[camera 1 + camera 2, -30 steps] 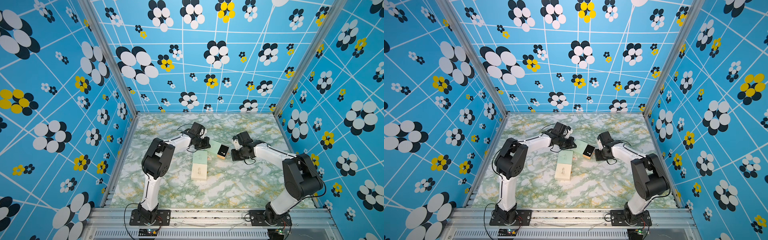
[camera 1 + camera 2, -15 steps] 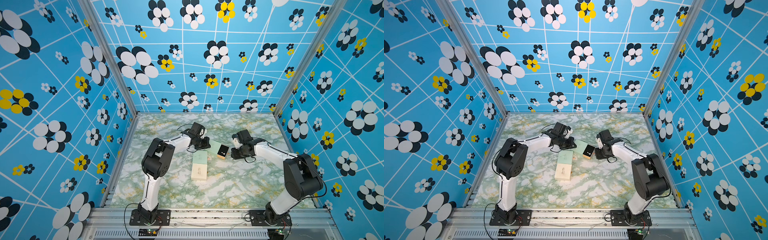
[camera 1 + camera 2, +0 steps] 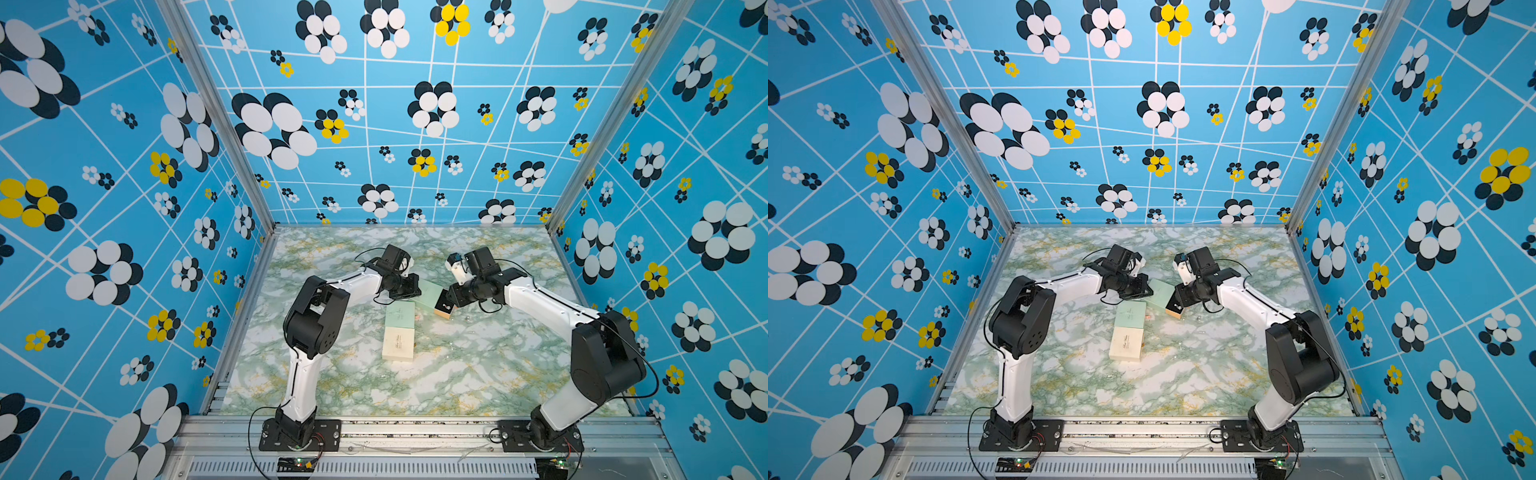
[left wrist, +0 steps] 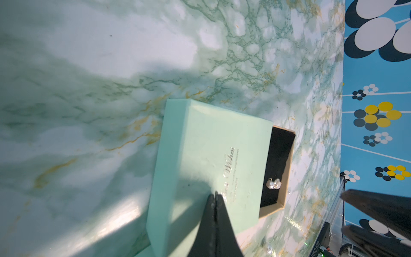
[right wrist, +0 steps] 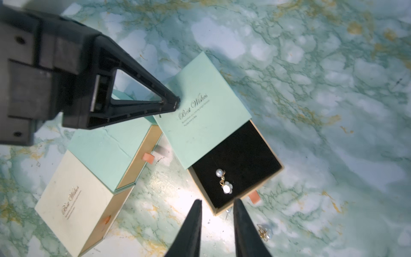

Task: Take out the earrings from the drawer-style jewelry box
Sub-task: Place the earring at the center of the board.

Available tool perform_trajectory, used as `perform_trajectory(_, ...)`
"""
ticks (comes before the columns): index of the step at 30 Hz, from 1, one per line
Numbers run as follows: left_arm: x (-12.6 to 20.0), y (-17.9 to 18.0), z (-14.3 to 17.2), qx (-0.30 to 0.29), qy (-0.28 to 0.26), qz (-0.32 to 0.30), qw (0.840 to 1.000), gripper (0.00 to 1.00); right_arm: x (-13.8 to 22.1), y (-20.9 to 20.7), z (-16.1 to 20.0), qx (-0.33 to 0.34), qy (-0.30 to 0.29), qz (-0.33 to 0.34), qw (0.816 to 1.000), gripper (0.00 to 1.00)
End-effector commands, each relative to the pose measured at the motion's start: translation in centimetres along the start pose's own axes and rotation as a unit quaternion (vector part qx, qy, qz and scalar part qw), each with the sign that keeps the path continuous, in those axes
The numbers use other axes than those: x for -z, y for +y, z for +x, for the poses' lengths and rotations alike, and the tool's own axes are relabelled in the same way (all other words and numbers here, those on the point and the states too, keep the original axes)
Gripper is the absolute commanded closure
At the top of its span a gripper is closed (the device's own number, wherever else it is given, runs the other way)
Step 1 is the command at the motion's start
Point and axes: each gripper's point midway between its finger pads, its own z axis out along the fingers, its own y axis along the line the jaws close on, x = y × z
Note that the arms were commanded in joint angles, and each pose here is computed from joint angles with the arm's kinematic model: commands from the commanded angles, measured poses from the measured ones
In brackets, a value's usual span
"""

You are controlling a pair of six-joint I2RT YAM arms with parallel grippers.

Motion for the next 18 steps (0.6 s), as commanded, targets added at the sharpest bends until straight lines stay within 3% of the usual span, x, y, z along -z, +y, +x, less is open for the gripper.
perform_trajectory(1, 0.2, 2.5, 2.0, 0.021, 0.03, -0.038, 0.999, 1.0, -1.3, 0.0, 1.0, 0.042, 0.031, 0.016, 0.998, 0.73)
perform_trajectory(18, 0.5, 2.3, 1.9, 0.019, 0.028, -0.04, 0.999, 1.0, -3.2, -0.1, 1.4, 0.064, 0.053, 0.022, 0.996, 0.73)
